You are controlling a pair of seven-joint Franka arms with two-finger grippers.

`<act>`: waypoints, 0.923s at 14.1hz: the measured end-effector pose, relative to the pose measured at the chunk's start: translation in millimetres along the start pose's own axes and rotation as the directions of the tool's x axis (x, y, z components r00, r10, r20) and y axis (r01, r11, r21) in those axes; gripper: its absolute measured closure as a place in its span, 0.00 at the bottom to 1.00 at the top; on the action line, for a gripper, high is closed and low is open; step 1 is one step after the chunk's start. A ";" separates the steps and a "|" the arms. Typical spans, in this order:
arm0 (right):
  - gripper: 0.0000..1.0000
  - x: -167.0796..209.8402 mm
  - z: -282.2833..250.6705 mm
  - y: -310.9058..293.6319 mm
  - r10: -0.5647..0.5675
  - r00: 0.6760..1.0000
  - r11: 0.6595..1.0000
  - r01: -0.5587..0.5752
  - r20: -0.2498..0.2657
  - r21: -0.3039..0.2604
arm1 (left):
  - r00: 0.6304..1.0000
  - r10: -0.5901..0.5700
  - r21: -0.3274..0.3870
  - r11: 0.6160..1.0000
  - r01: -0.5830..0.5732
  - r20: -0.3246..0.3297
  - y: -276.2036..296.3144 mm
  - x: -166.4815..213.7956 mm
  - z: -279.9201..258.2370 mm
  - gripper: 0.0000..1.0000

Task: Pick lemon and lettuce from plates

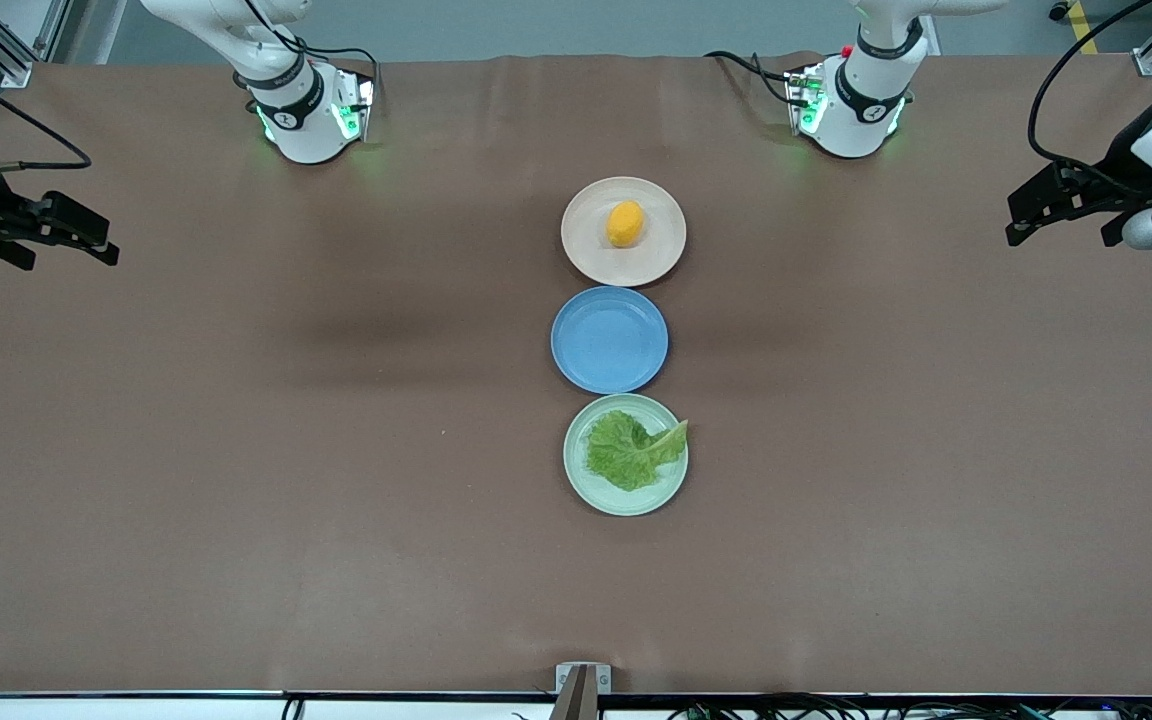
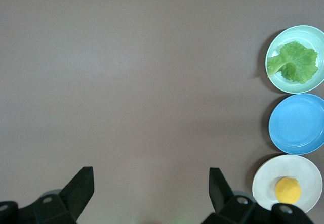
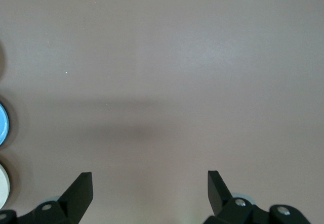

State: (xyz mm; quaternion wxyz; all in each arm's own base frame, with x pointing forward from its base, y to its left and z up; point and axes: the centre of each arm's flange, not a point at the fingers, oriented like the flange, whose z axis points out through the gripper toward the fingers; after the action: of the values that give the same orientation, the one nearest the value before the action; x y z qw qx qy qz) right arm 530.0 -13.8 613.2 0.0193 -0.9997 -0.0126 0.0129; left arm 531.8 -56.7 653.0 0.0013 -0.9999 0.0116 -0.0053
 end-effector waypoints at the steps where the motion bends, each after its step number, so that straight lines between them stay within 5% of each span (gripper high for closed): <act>1: 0.00 0.0 0.0 -0.6 -0.001 1.000 1.000 0.001 0.000 -0.001 | 1.000 0.000 0.000 1.000 0.000 0.000 -0.1 0.0 0.1 0.00; 10: 0.00 0.4 1.2 -10.9 0.052 0.999 0.999 -0.052 0.003 -0.004 | 1.000 -0.002 -0.002 1.000 0.002 0.023 -0.7 7.3 12.9 0.00; 13: 0.00 0.6 1.2 -12.8 0.046 0.999 0.999 -0.046 0.001 -0.024 | 0.998 0.004 -0.054 0.999 -0.001 0.067 16.2 22.0 39.6 0.00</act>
State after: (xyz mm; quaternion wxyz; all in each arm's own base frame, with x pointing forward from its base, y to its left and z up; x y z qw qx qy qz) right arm 530.2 -1.0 612.5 0.0069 -0.9998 0.0103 0.0141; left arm 553.9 -73.3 613.6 -0.0251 -0.9992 0.0130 0.0288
